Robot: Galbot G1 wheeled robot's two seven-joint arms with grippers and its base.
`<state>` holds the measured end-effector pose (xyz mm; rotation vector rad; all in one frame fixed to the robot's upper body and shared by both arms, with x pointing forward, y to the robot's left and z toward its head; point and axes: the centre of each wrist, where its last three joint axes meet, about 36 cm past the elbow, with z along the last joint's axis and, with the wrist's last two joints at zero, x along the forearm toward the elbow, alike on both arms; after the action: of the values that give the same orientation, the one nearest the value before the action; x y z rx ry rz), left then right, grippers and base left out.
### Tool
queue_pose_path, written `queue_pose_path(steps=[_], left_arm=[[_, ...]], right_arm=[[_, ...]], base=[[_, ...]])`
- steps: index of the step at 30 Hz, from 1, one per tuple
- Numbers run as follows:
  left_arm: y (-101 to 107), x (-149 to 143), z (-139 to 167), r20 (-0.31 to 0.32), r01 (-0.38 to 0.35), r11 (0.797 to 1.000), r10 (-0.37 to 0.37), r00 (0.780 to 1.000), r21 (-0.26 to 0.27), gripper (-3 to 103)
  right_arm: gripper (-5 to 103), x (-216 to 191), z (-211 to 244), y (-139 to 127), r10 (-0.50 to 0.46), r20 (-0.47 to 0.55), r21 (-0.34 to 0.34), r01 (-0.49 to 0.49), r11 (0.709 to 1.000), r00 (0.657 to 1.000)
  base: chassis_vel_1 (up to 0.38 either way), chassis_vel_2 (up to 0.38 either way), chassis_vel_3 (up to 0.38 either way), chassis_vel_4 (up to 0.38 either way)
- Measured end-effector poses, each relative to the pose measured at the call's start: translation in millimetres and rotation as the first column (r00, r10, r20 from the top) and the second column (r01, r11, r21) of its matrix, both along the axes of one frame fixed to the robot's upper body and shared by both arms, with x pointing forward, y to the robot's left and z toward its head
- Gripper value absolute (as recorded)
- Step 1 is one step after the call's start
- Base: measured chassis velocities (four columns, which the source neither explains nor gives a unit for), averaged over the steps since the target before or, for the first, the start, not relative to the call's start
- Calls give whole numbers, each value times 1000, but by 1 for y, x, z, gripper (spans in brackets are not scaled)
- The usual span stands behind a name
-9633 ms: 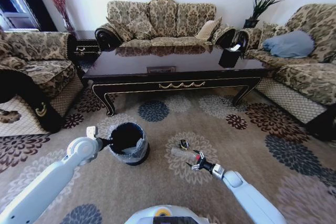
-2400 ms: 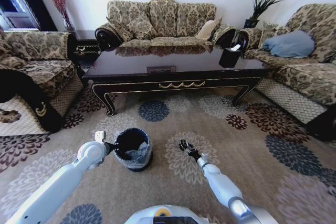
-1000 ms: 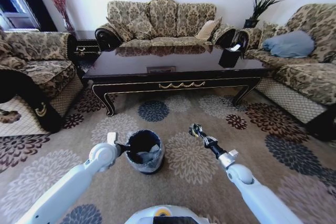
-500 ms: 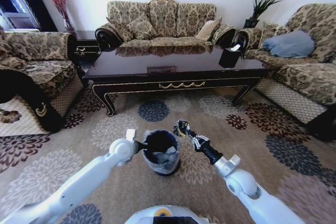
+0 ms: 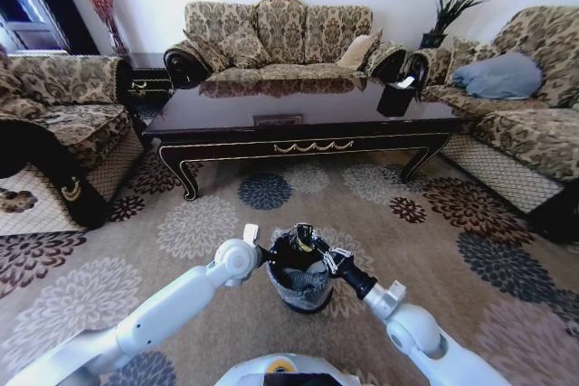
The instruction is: Move to the front of the table and pick up the trash from the floor, then place it into the trash bin.
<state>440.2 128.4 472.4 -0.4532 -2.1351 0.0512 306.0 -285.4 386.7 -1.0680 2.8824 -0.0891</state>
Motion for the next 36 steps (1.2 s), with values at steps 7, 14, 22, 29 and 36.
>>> queue_pose_path(steps=[7, 14, 22, 29, 36], left_arm=[[12, 0, -1, 7, -42, 999, 42, 999, 1, 0], [27, -1, 4, 22, -75, 997, 75, 997, 14, 0], [92, 11, 22, 60, -249, 968, 246, 967, 39, 0], [122, -2, 22, 47, -293, 954, 290, 956, 66, 0], [142, -17, 5, 4, -342, 936, 343, 939, 79, 0]], right_arm=[[40, -2, -5, 3, 1, -6, 4, -1, 1000, 1000], [61, 3, -2, 3, -12, 4, 28, 12, 1000, 1000], [94, 11, -1, -2, -73, 6, 64, 72, 995, 997], [100, 11, -11, -4, -84, -14, 57, 85, 995, 996], [100, 5, -23, -8, -97, -35, 41, 98, 994, 995]], base=[[0, 0, 0, 0], [0, 0, 0, 0], [0, 0, 0, 0], [0, 0, 0, 0], [0, 0, 0, 0]])
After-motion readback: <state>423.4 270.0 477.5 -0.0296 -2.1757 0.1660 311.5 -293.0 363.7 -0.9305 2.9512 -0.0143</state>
